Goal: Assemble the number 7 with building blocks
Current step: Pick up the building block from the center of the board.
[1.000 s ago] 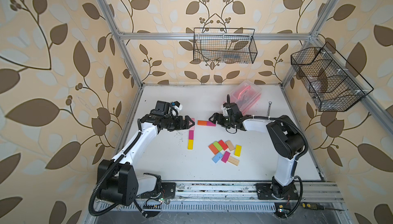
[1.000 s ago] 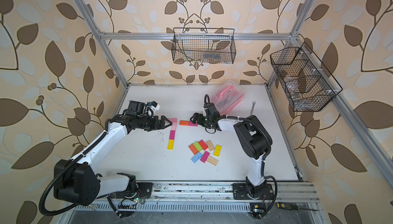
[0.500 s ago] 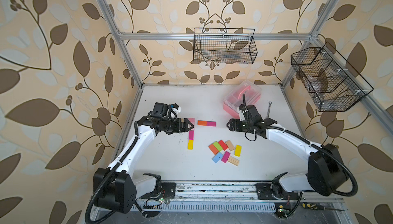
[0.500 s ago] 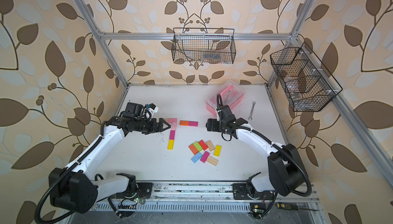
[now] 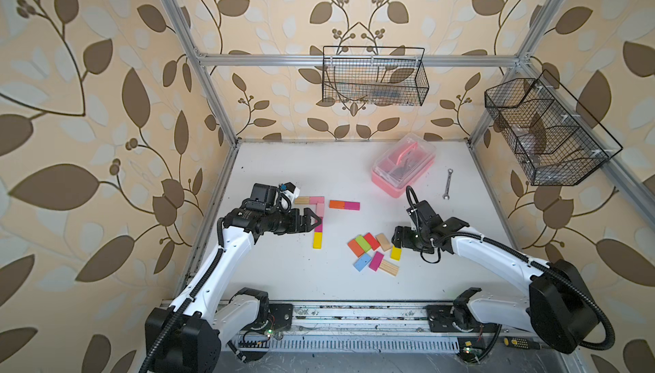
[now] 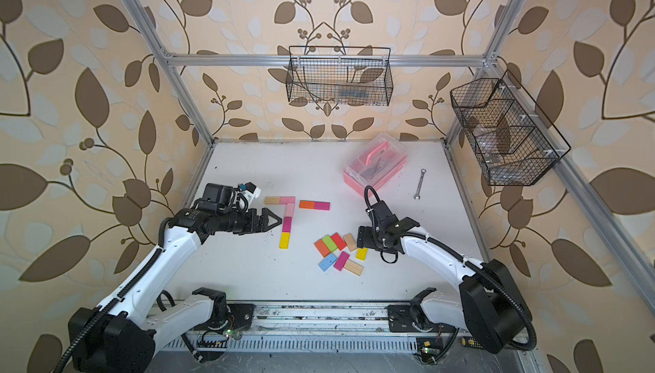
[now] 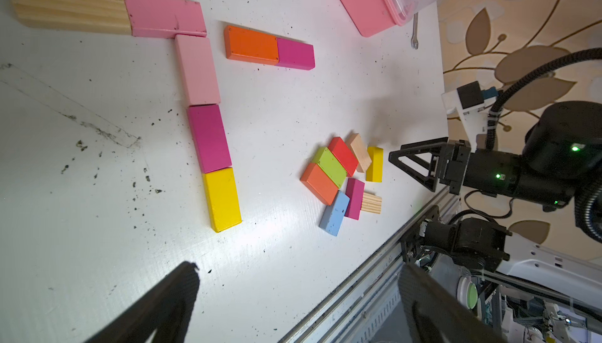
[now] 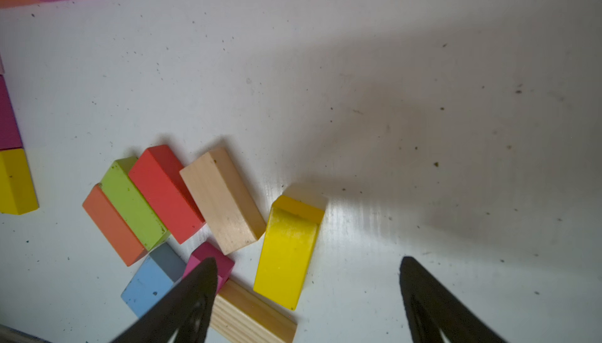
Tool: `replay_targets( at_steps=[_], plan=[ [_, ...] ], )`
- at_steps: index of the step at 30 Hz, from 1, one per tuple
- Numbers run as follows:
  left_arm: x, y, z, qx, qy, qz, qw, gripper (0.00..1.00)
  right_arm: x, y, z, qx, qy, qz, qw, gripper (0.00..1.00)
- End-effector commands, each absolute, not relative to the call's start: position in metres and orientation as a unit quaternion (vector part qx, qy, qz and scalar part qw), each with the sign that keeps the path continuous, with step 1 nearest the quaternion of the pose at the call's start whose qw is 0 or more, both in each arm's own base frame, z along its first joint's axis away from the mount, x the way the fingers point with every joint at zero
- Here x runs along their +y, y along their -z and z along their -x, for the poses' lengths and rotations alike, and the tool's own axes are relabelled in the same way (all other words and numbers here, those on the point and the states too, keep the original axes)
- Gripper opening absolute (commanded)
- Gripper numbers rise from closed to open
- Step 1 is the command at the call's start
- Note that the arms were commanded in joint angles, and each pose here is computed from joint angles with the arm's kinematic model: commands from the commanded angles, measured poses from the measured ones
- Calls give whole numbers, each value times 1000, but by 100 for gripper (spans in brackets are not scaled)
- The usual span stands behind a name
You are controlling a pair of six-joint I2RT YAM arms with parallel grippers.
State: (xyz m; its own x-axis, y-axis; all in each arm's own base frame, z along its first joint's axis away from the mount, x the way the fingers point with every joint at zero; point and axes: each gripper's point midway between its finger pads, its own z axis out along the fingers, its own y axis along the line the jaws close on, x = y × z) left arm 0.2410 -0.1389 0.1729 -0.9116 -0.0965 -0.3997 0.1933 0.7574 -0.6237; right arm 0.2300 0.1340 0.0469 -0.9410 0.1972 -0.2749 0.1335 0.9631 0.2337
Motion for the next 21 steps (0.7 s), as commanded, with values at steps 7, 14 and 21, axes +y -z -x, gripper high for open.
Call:
replay_targets(
  at_steps=[7, 14, 21],
  plan=[
    [-139, -180, -243, 908, 352, -38, 224, 99, 138, -31, -236, 974, -71, -136, 164, 82],
    [-138, -181, -242, 908, 350, -39, 227, 99, 144, -20, -230, 980, -48, -122, 153, 74],
    [-138, -181, -242, 908, 350, -38, 226, 99, 138, -13, -221, 983, -11, -107, 151, 68]
  ],
)
